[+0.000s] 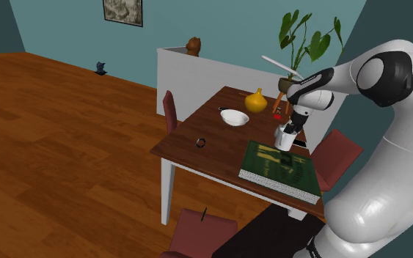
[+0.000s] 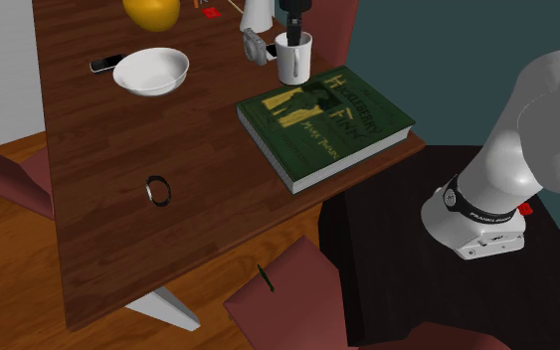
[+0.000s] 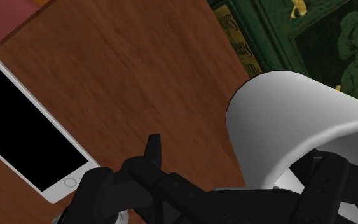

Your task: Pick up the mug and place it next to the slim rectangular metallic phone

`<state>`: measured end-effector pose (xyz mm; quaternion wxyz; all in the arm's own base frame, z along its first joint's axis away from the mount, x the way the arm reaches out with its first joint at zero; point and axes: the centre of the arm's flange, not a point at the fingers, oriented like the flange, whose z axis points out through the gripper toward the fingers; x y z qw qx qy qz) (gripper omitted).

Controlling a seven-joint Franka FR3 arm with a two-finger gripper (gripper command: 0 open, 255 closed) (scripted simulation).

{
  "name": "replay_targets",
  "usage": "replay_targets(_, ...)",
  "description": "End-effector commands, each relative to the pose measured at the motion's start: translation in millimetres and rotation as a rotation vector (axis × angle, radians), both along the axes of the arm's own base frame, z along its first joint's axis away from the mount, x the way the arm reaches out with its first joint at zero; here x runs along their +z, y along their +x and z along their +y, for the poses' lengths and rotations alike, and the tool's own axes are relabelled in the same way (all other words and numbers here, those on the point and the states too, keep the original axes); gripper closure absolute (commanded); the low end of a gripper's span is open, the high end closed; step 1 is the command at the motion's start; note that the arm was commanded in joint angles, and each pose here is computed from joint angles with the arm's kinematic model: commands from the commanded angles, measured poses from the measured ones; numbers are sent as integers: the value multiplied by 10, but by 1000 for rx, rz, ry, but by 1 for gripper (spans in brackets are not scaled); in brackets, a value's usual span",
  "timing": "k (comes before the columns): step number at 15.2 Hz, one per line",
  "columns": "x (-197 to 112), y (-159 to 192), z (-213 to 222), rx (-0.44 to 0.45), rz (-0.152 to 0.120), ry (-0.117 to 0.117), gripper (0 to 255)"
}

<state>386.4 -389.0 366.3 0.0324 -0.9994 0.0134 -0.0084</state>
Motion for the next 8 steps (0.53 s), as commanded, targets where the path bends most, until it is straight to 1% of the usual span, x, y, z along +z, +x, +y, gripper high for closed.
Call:
replay_targets(1, 198, 8, -2, 1, 2, 2, 0)
replay_targets(3, 433, 4, -18, 1, 2, 2, 0)
replay_targets(8, 433, 4, -18, 1, 2, 2, 0)
